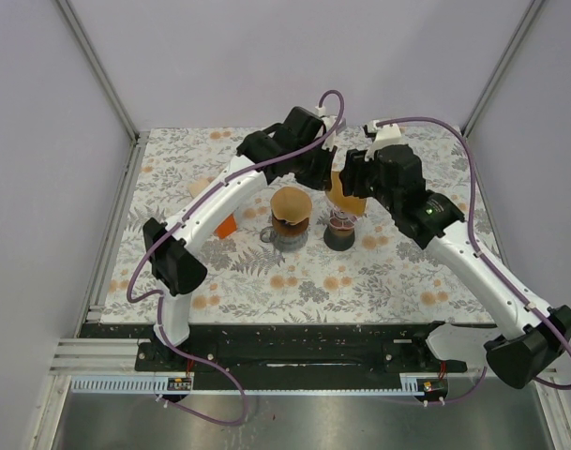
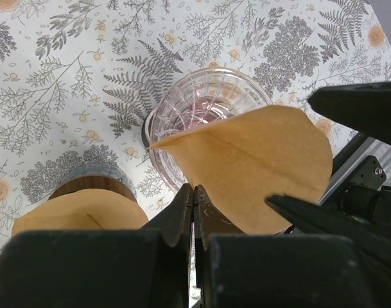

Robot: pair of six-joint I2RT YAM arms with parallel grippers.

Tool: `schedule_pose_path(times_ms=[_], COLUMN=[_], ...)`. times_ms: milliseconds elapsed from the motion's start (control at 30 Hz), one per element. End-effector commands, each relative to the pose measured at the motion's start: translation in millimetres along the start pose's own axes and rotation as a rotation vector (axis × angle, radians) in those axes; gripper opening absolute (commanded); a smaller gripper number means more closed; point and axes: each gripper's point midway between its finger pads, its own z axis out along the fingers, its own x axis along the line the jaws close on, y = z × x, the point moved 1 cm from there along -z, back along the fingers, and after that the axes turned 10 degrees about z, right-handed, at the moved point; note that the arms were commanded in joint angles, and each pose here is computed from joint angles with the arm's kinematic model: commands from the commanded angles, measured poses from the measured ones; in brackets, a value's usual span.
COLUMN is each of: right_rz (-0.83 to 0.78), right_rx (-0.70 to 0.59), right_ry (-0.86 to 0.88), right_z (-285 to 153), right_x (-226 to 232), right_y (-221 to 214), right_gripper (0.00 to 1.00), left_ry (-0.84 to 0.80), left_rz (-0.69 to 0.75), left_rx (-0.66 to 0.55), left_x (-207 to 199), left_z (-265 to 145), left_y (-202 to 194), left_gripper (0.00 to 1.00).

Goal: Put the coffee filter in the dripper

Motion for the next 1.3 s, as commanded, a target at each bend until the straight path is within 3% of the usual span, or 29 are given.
schedule_pose_path(times_ms=[0,33,333,467,600,900,1267], right_rz=[-0.037,-0.042,0.005,0.015,-0.004,-0.048,-0.052], right_rx=[-0.066,-0.066,0.114,0.200,0.206,0.326,0.377], right_ry=[0.128,0.146,0.255,0.168,0.011,-0.085,-0.134], right_z=[-25,-28,-20,-2,11,31,39], right_x=[24,27,42,30,5,-11,-16], right_y=[36,36,-12,-31,-37,-66,-72], right_gripper=[0.59,0.58,0.01,0.00,0.00,0.00,0.00], left_ry=[0.033,0.034,0.017,0.004,0.005,-0.034,-0.046], left_rz=[0.030,0.028,0.014,0.009,0.009,0.016,0.044], left_rx=[-0.078,-0.078,-0.061,-0.058,-0.056,-0.086,-0.155], left_x=[2,2,0,-1,-1,-8,2], left_z=[-13,-13,-7,-5,-6,-11,-45], left_y=[24,24,20,19,19,28,46], left_gripper=[0.00,0.00,0.00,0.00,0.00,0.00,0.60])
